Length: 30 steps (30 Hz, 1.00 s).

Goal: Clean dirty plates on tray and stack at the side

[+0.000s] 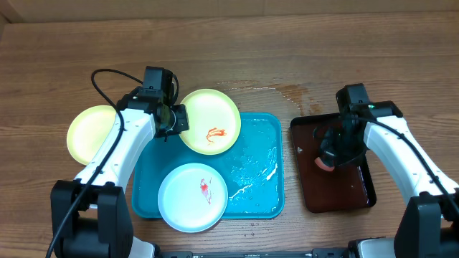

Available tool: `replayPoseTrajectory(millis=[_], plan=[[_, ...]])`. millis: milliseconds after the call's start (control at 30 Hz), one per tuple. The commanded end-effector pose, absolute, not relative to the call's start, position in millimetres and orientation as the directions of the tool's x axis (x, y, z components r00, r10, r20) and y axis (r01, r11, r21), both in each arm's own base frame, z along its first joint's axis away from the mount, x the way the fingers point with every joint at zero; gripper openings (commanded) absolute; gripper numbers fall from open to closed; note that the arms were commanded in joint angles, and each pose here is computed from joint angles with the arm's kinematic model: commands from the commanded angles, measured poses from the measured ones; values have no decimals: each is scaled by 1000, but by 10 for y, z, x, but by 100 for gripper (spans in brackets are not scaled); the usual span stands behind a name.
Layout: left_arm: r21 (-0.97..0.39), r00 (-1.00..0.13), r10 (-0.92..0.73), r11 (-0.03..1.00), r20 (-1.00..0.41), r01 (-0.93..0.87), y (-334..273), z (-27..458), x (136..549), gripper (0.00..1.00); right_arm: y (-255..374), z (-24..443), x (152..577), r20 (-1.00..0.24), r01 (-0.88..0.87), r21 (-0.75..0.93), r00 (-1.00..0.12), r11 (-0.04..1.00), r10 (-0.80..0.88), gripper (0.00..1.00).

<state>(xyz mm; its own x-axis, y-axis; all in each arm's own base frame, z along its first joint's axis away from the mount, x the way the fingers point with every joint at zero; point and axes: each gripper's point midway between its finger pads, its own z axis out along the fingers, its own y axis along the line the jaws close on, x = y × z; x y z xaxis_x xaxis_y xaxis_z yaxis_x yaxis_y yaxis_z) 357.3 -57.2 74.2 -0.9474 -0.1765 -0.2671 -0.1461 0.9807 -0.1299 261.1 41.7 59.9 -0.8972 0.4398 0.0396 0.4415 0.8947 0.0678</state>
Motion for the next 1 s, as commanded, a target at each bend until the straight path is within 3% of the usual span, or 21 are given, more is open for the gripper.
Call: replayPoseTrajectory(millis=[0,300,700,967], plan=[[-143,-942,-151,983,-300,-112,-629,858,3633,4,378,488,2523,41,509,36,-861,860,507,4],[-163,-946,-142,982,-292,-97,-672,859,3622,4,353,152,2345,53,603,19,-797,797,602,4],[-143,-963,-56,990,-263,-18,-867,786,3521,4,339,97,2270,65,612,3,-789,791,611,4],[-152,-987,-50,988,-154,-26,-925,406,3464,4,341,106,2224,82,583,-5,-810,813,581,4]])
